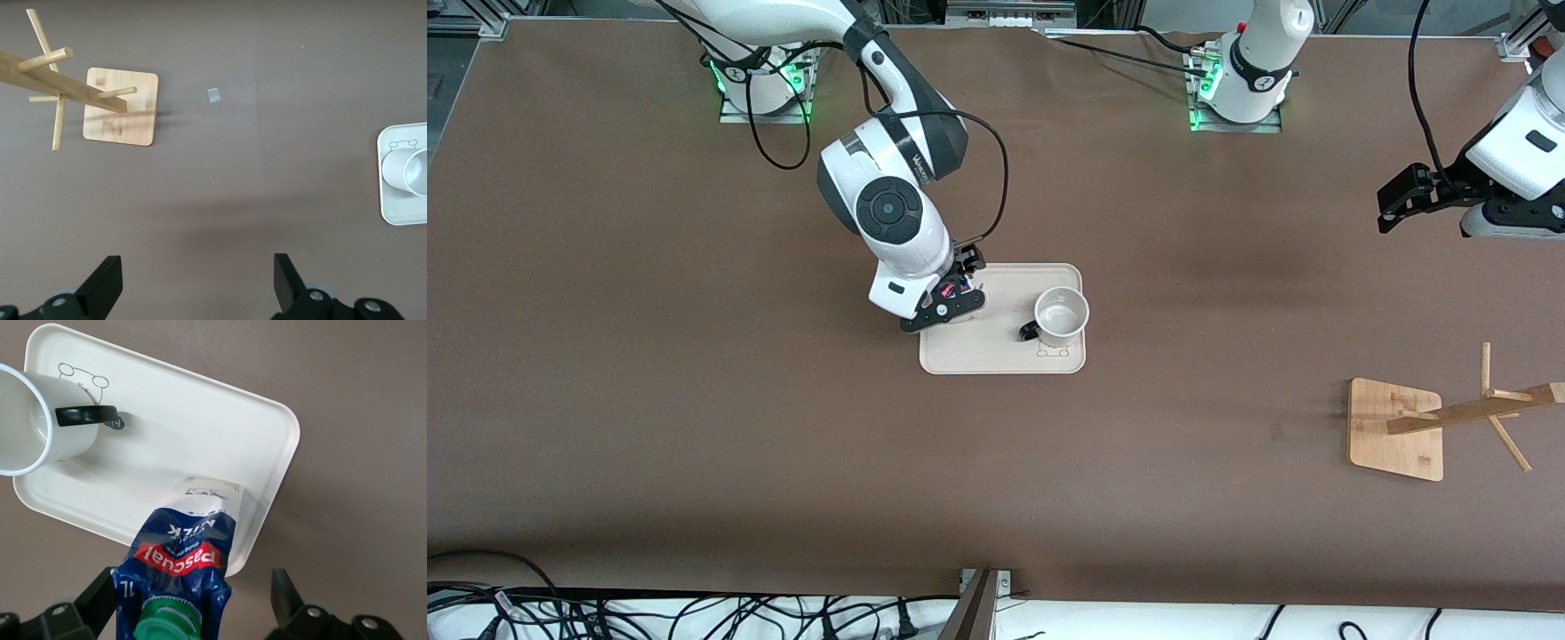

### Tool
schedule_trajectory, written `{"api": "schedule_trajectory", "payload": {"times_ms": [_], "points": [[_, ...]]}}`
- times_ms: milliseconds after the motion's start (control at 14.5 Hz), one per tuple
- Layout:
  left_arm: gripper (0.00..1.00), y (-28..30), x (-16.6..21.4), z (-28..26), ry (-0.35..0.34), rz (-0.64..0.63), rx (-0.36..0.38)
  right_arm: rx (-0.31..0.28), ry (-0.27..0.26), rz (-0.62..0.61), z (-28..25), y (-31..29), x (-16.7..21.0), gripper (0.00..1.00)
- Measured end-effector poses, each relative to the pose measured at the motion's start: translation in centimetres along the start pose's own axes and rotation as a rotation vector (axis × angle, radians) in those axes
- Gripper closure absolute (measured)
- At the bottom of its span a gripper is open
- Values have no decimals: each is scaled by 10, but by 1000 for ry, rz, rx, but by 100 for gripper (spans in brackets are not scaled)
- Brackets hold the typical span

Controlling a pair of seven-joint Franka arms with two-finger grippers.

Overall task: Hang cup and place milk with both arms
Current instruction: 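Close the right gripper around the milk carton's top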

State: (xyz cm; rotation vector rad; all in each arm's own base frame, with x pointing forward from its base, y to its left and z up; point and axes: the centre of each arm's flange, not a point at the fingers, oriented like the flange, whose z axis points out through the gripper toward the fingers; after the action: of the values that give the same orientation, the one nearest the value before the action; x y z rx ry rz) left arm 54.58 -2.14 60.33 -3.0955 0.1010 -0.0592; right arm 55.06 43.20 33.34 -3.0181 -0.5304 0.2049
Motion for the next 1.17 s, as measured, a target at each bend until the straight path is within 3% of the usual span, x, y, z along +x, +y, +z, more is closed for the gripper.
{"api": "schedule_trajectory", "payload": {"times_ms": [206,413,826,895,1032,1170], "points": [[0,0,0,0,0,0,0,15,-2,7,-1,-1,0,0],[0,0,0,1,-4,0,0,74,-18,58,-3,-6,-2,0],[0,0,-1,2,-14,0,0,69,-49,69,10,-3,-7,1],[0,0,-1,2,-14,0,0,69,-51,67,11,-3,-7,5],[0,0,-1,2,-14,0,0,68,-52,67,11,-3,-7,23],[0,0,-1,2,-14,0,0,69,-51,68,10,-2,-7,31]]}}
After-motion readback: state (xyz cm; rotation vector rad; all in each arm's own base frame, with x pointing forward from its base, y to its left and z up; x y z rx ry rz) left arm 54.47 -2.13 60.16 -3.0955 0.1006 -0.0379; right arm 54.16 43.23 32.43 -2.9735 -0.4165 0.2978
